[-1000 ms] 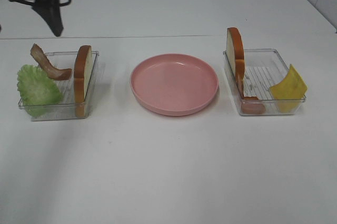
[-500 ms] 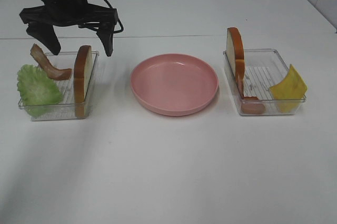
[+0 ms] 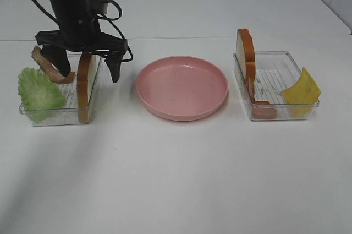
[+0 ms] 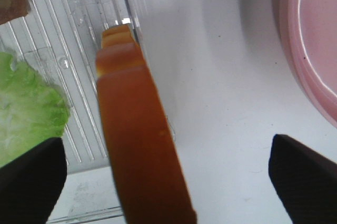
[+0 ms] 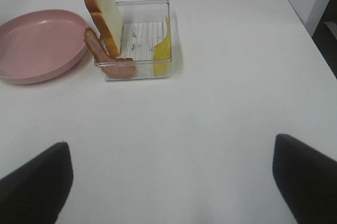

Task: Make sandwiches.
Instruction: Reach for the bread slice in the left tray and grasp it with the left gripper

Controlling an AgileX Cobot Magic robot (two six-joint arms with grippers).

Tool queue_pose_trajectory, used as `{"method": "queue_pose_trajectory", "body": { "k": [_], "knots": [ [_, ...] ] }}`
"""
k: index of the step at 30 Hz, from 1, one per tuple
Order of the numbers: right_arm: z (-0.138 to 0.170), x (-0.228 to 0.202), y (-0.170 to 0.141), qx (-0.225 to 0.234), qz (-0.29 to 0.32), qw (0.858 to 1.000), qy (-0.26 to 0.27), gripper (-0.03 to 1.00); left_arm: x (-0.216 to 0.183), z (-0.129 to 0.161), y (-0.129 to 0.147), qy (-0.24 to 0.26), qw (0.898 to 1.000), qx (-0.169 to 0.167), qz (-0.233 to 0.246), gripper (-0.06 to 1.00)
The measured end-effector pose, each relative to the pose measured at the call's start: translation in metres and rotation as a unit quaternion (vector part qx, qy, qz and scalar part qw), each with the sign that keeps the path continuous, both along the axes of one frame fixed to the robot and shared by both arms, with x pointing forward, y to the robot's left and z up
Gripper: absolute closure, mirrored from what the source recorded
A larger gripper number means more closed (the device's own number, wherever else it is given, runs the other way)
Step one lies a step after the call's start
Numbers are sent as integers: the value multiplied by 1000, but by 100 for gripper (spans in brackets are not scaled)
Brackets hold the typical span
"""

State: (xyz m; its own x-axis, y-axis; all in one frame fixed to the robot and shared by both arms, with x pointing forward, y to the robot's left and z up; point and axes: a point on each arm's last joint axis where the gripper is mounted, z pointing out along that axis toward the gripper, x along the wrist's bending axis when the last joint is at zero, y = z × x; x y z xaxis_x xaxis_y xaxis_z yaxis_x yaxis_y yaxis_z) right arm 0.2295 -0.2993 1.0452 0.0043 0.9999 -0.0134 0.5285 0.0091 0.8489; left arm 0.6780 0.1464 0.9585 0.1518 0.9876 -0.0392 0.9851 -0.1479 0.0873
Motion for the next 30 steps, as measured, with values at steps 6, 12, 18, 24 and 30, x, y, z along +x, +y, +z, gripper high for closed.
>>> {"method": "queue_pose_trajectory", "body": {
  "k": [6,12,18,24,30],
  "knots": [
    [0,0,0,0,0,1000,0,-2,1,-1,2,-3,1000,12,-7,29],
    [0,0,0,0,0,1000,0,-2,2,-3,6,-3,1000,29,-11,76],
    [0,0,0,0,0,1000,0,-2,2,-3,6,-3,1000,30,-10,76],
    [0,0,0,0,0,1000,0,-2,2,-3,6,-3,1000,29,-10,76],
    [0,0,0,0,0,1000,0,-2,1,9,7,-15,1000,24,-4,76]
  ]
}}
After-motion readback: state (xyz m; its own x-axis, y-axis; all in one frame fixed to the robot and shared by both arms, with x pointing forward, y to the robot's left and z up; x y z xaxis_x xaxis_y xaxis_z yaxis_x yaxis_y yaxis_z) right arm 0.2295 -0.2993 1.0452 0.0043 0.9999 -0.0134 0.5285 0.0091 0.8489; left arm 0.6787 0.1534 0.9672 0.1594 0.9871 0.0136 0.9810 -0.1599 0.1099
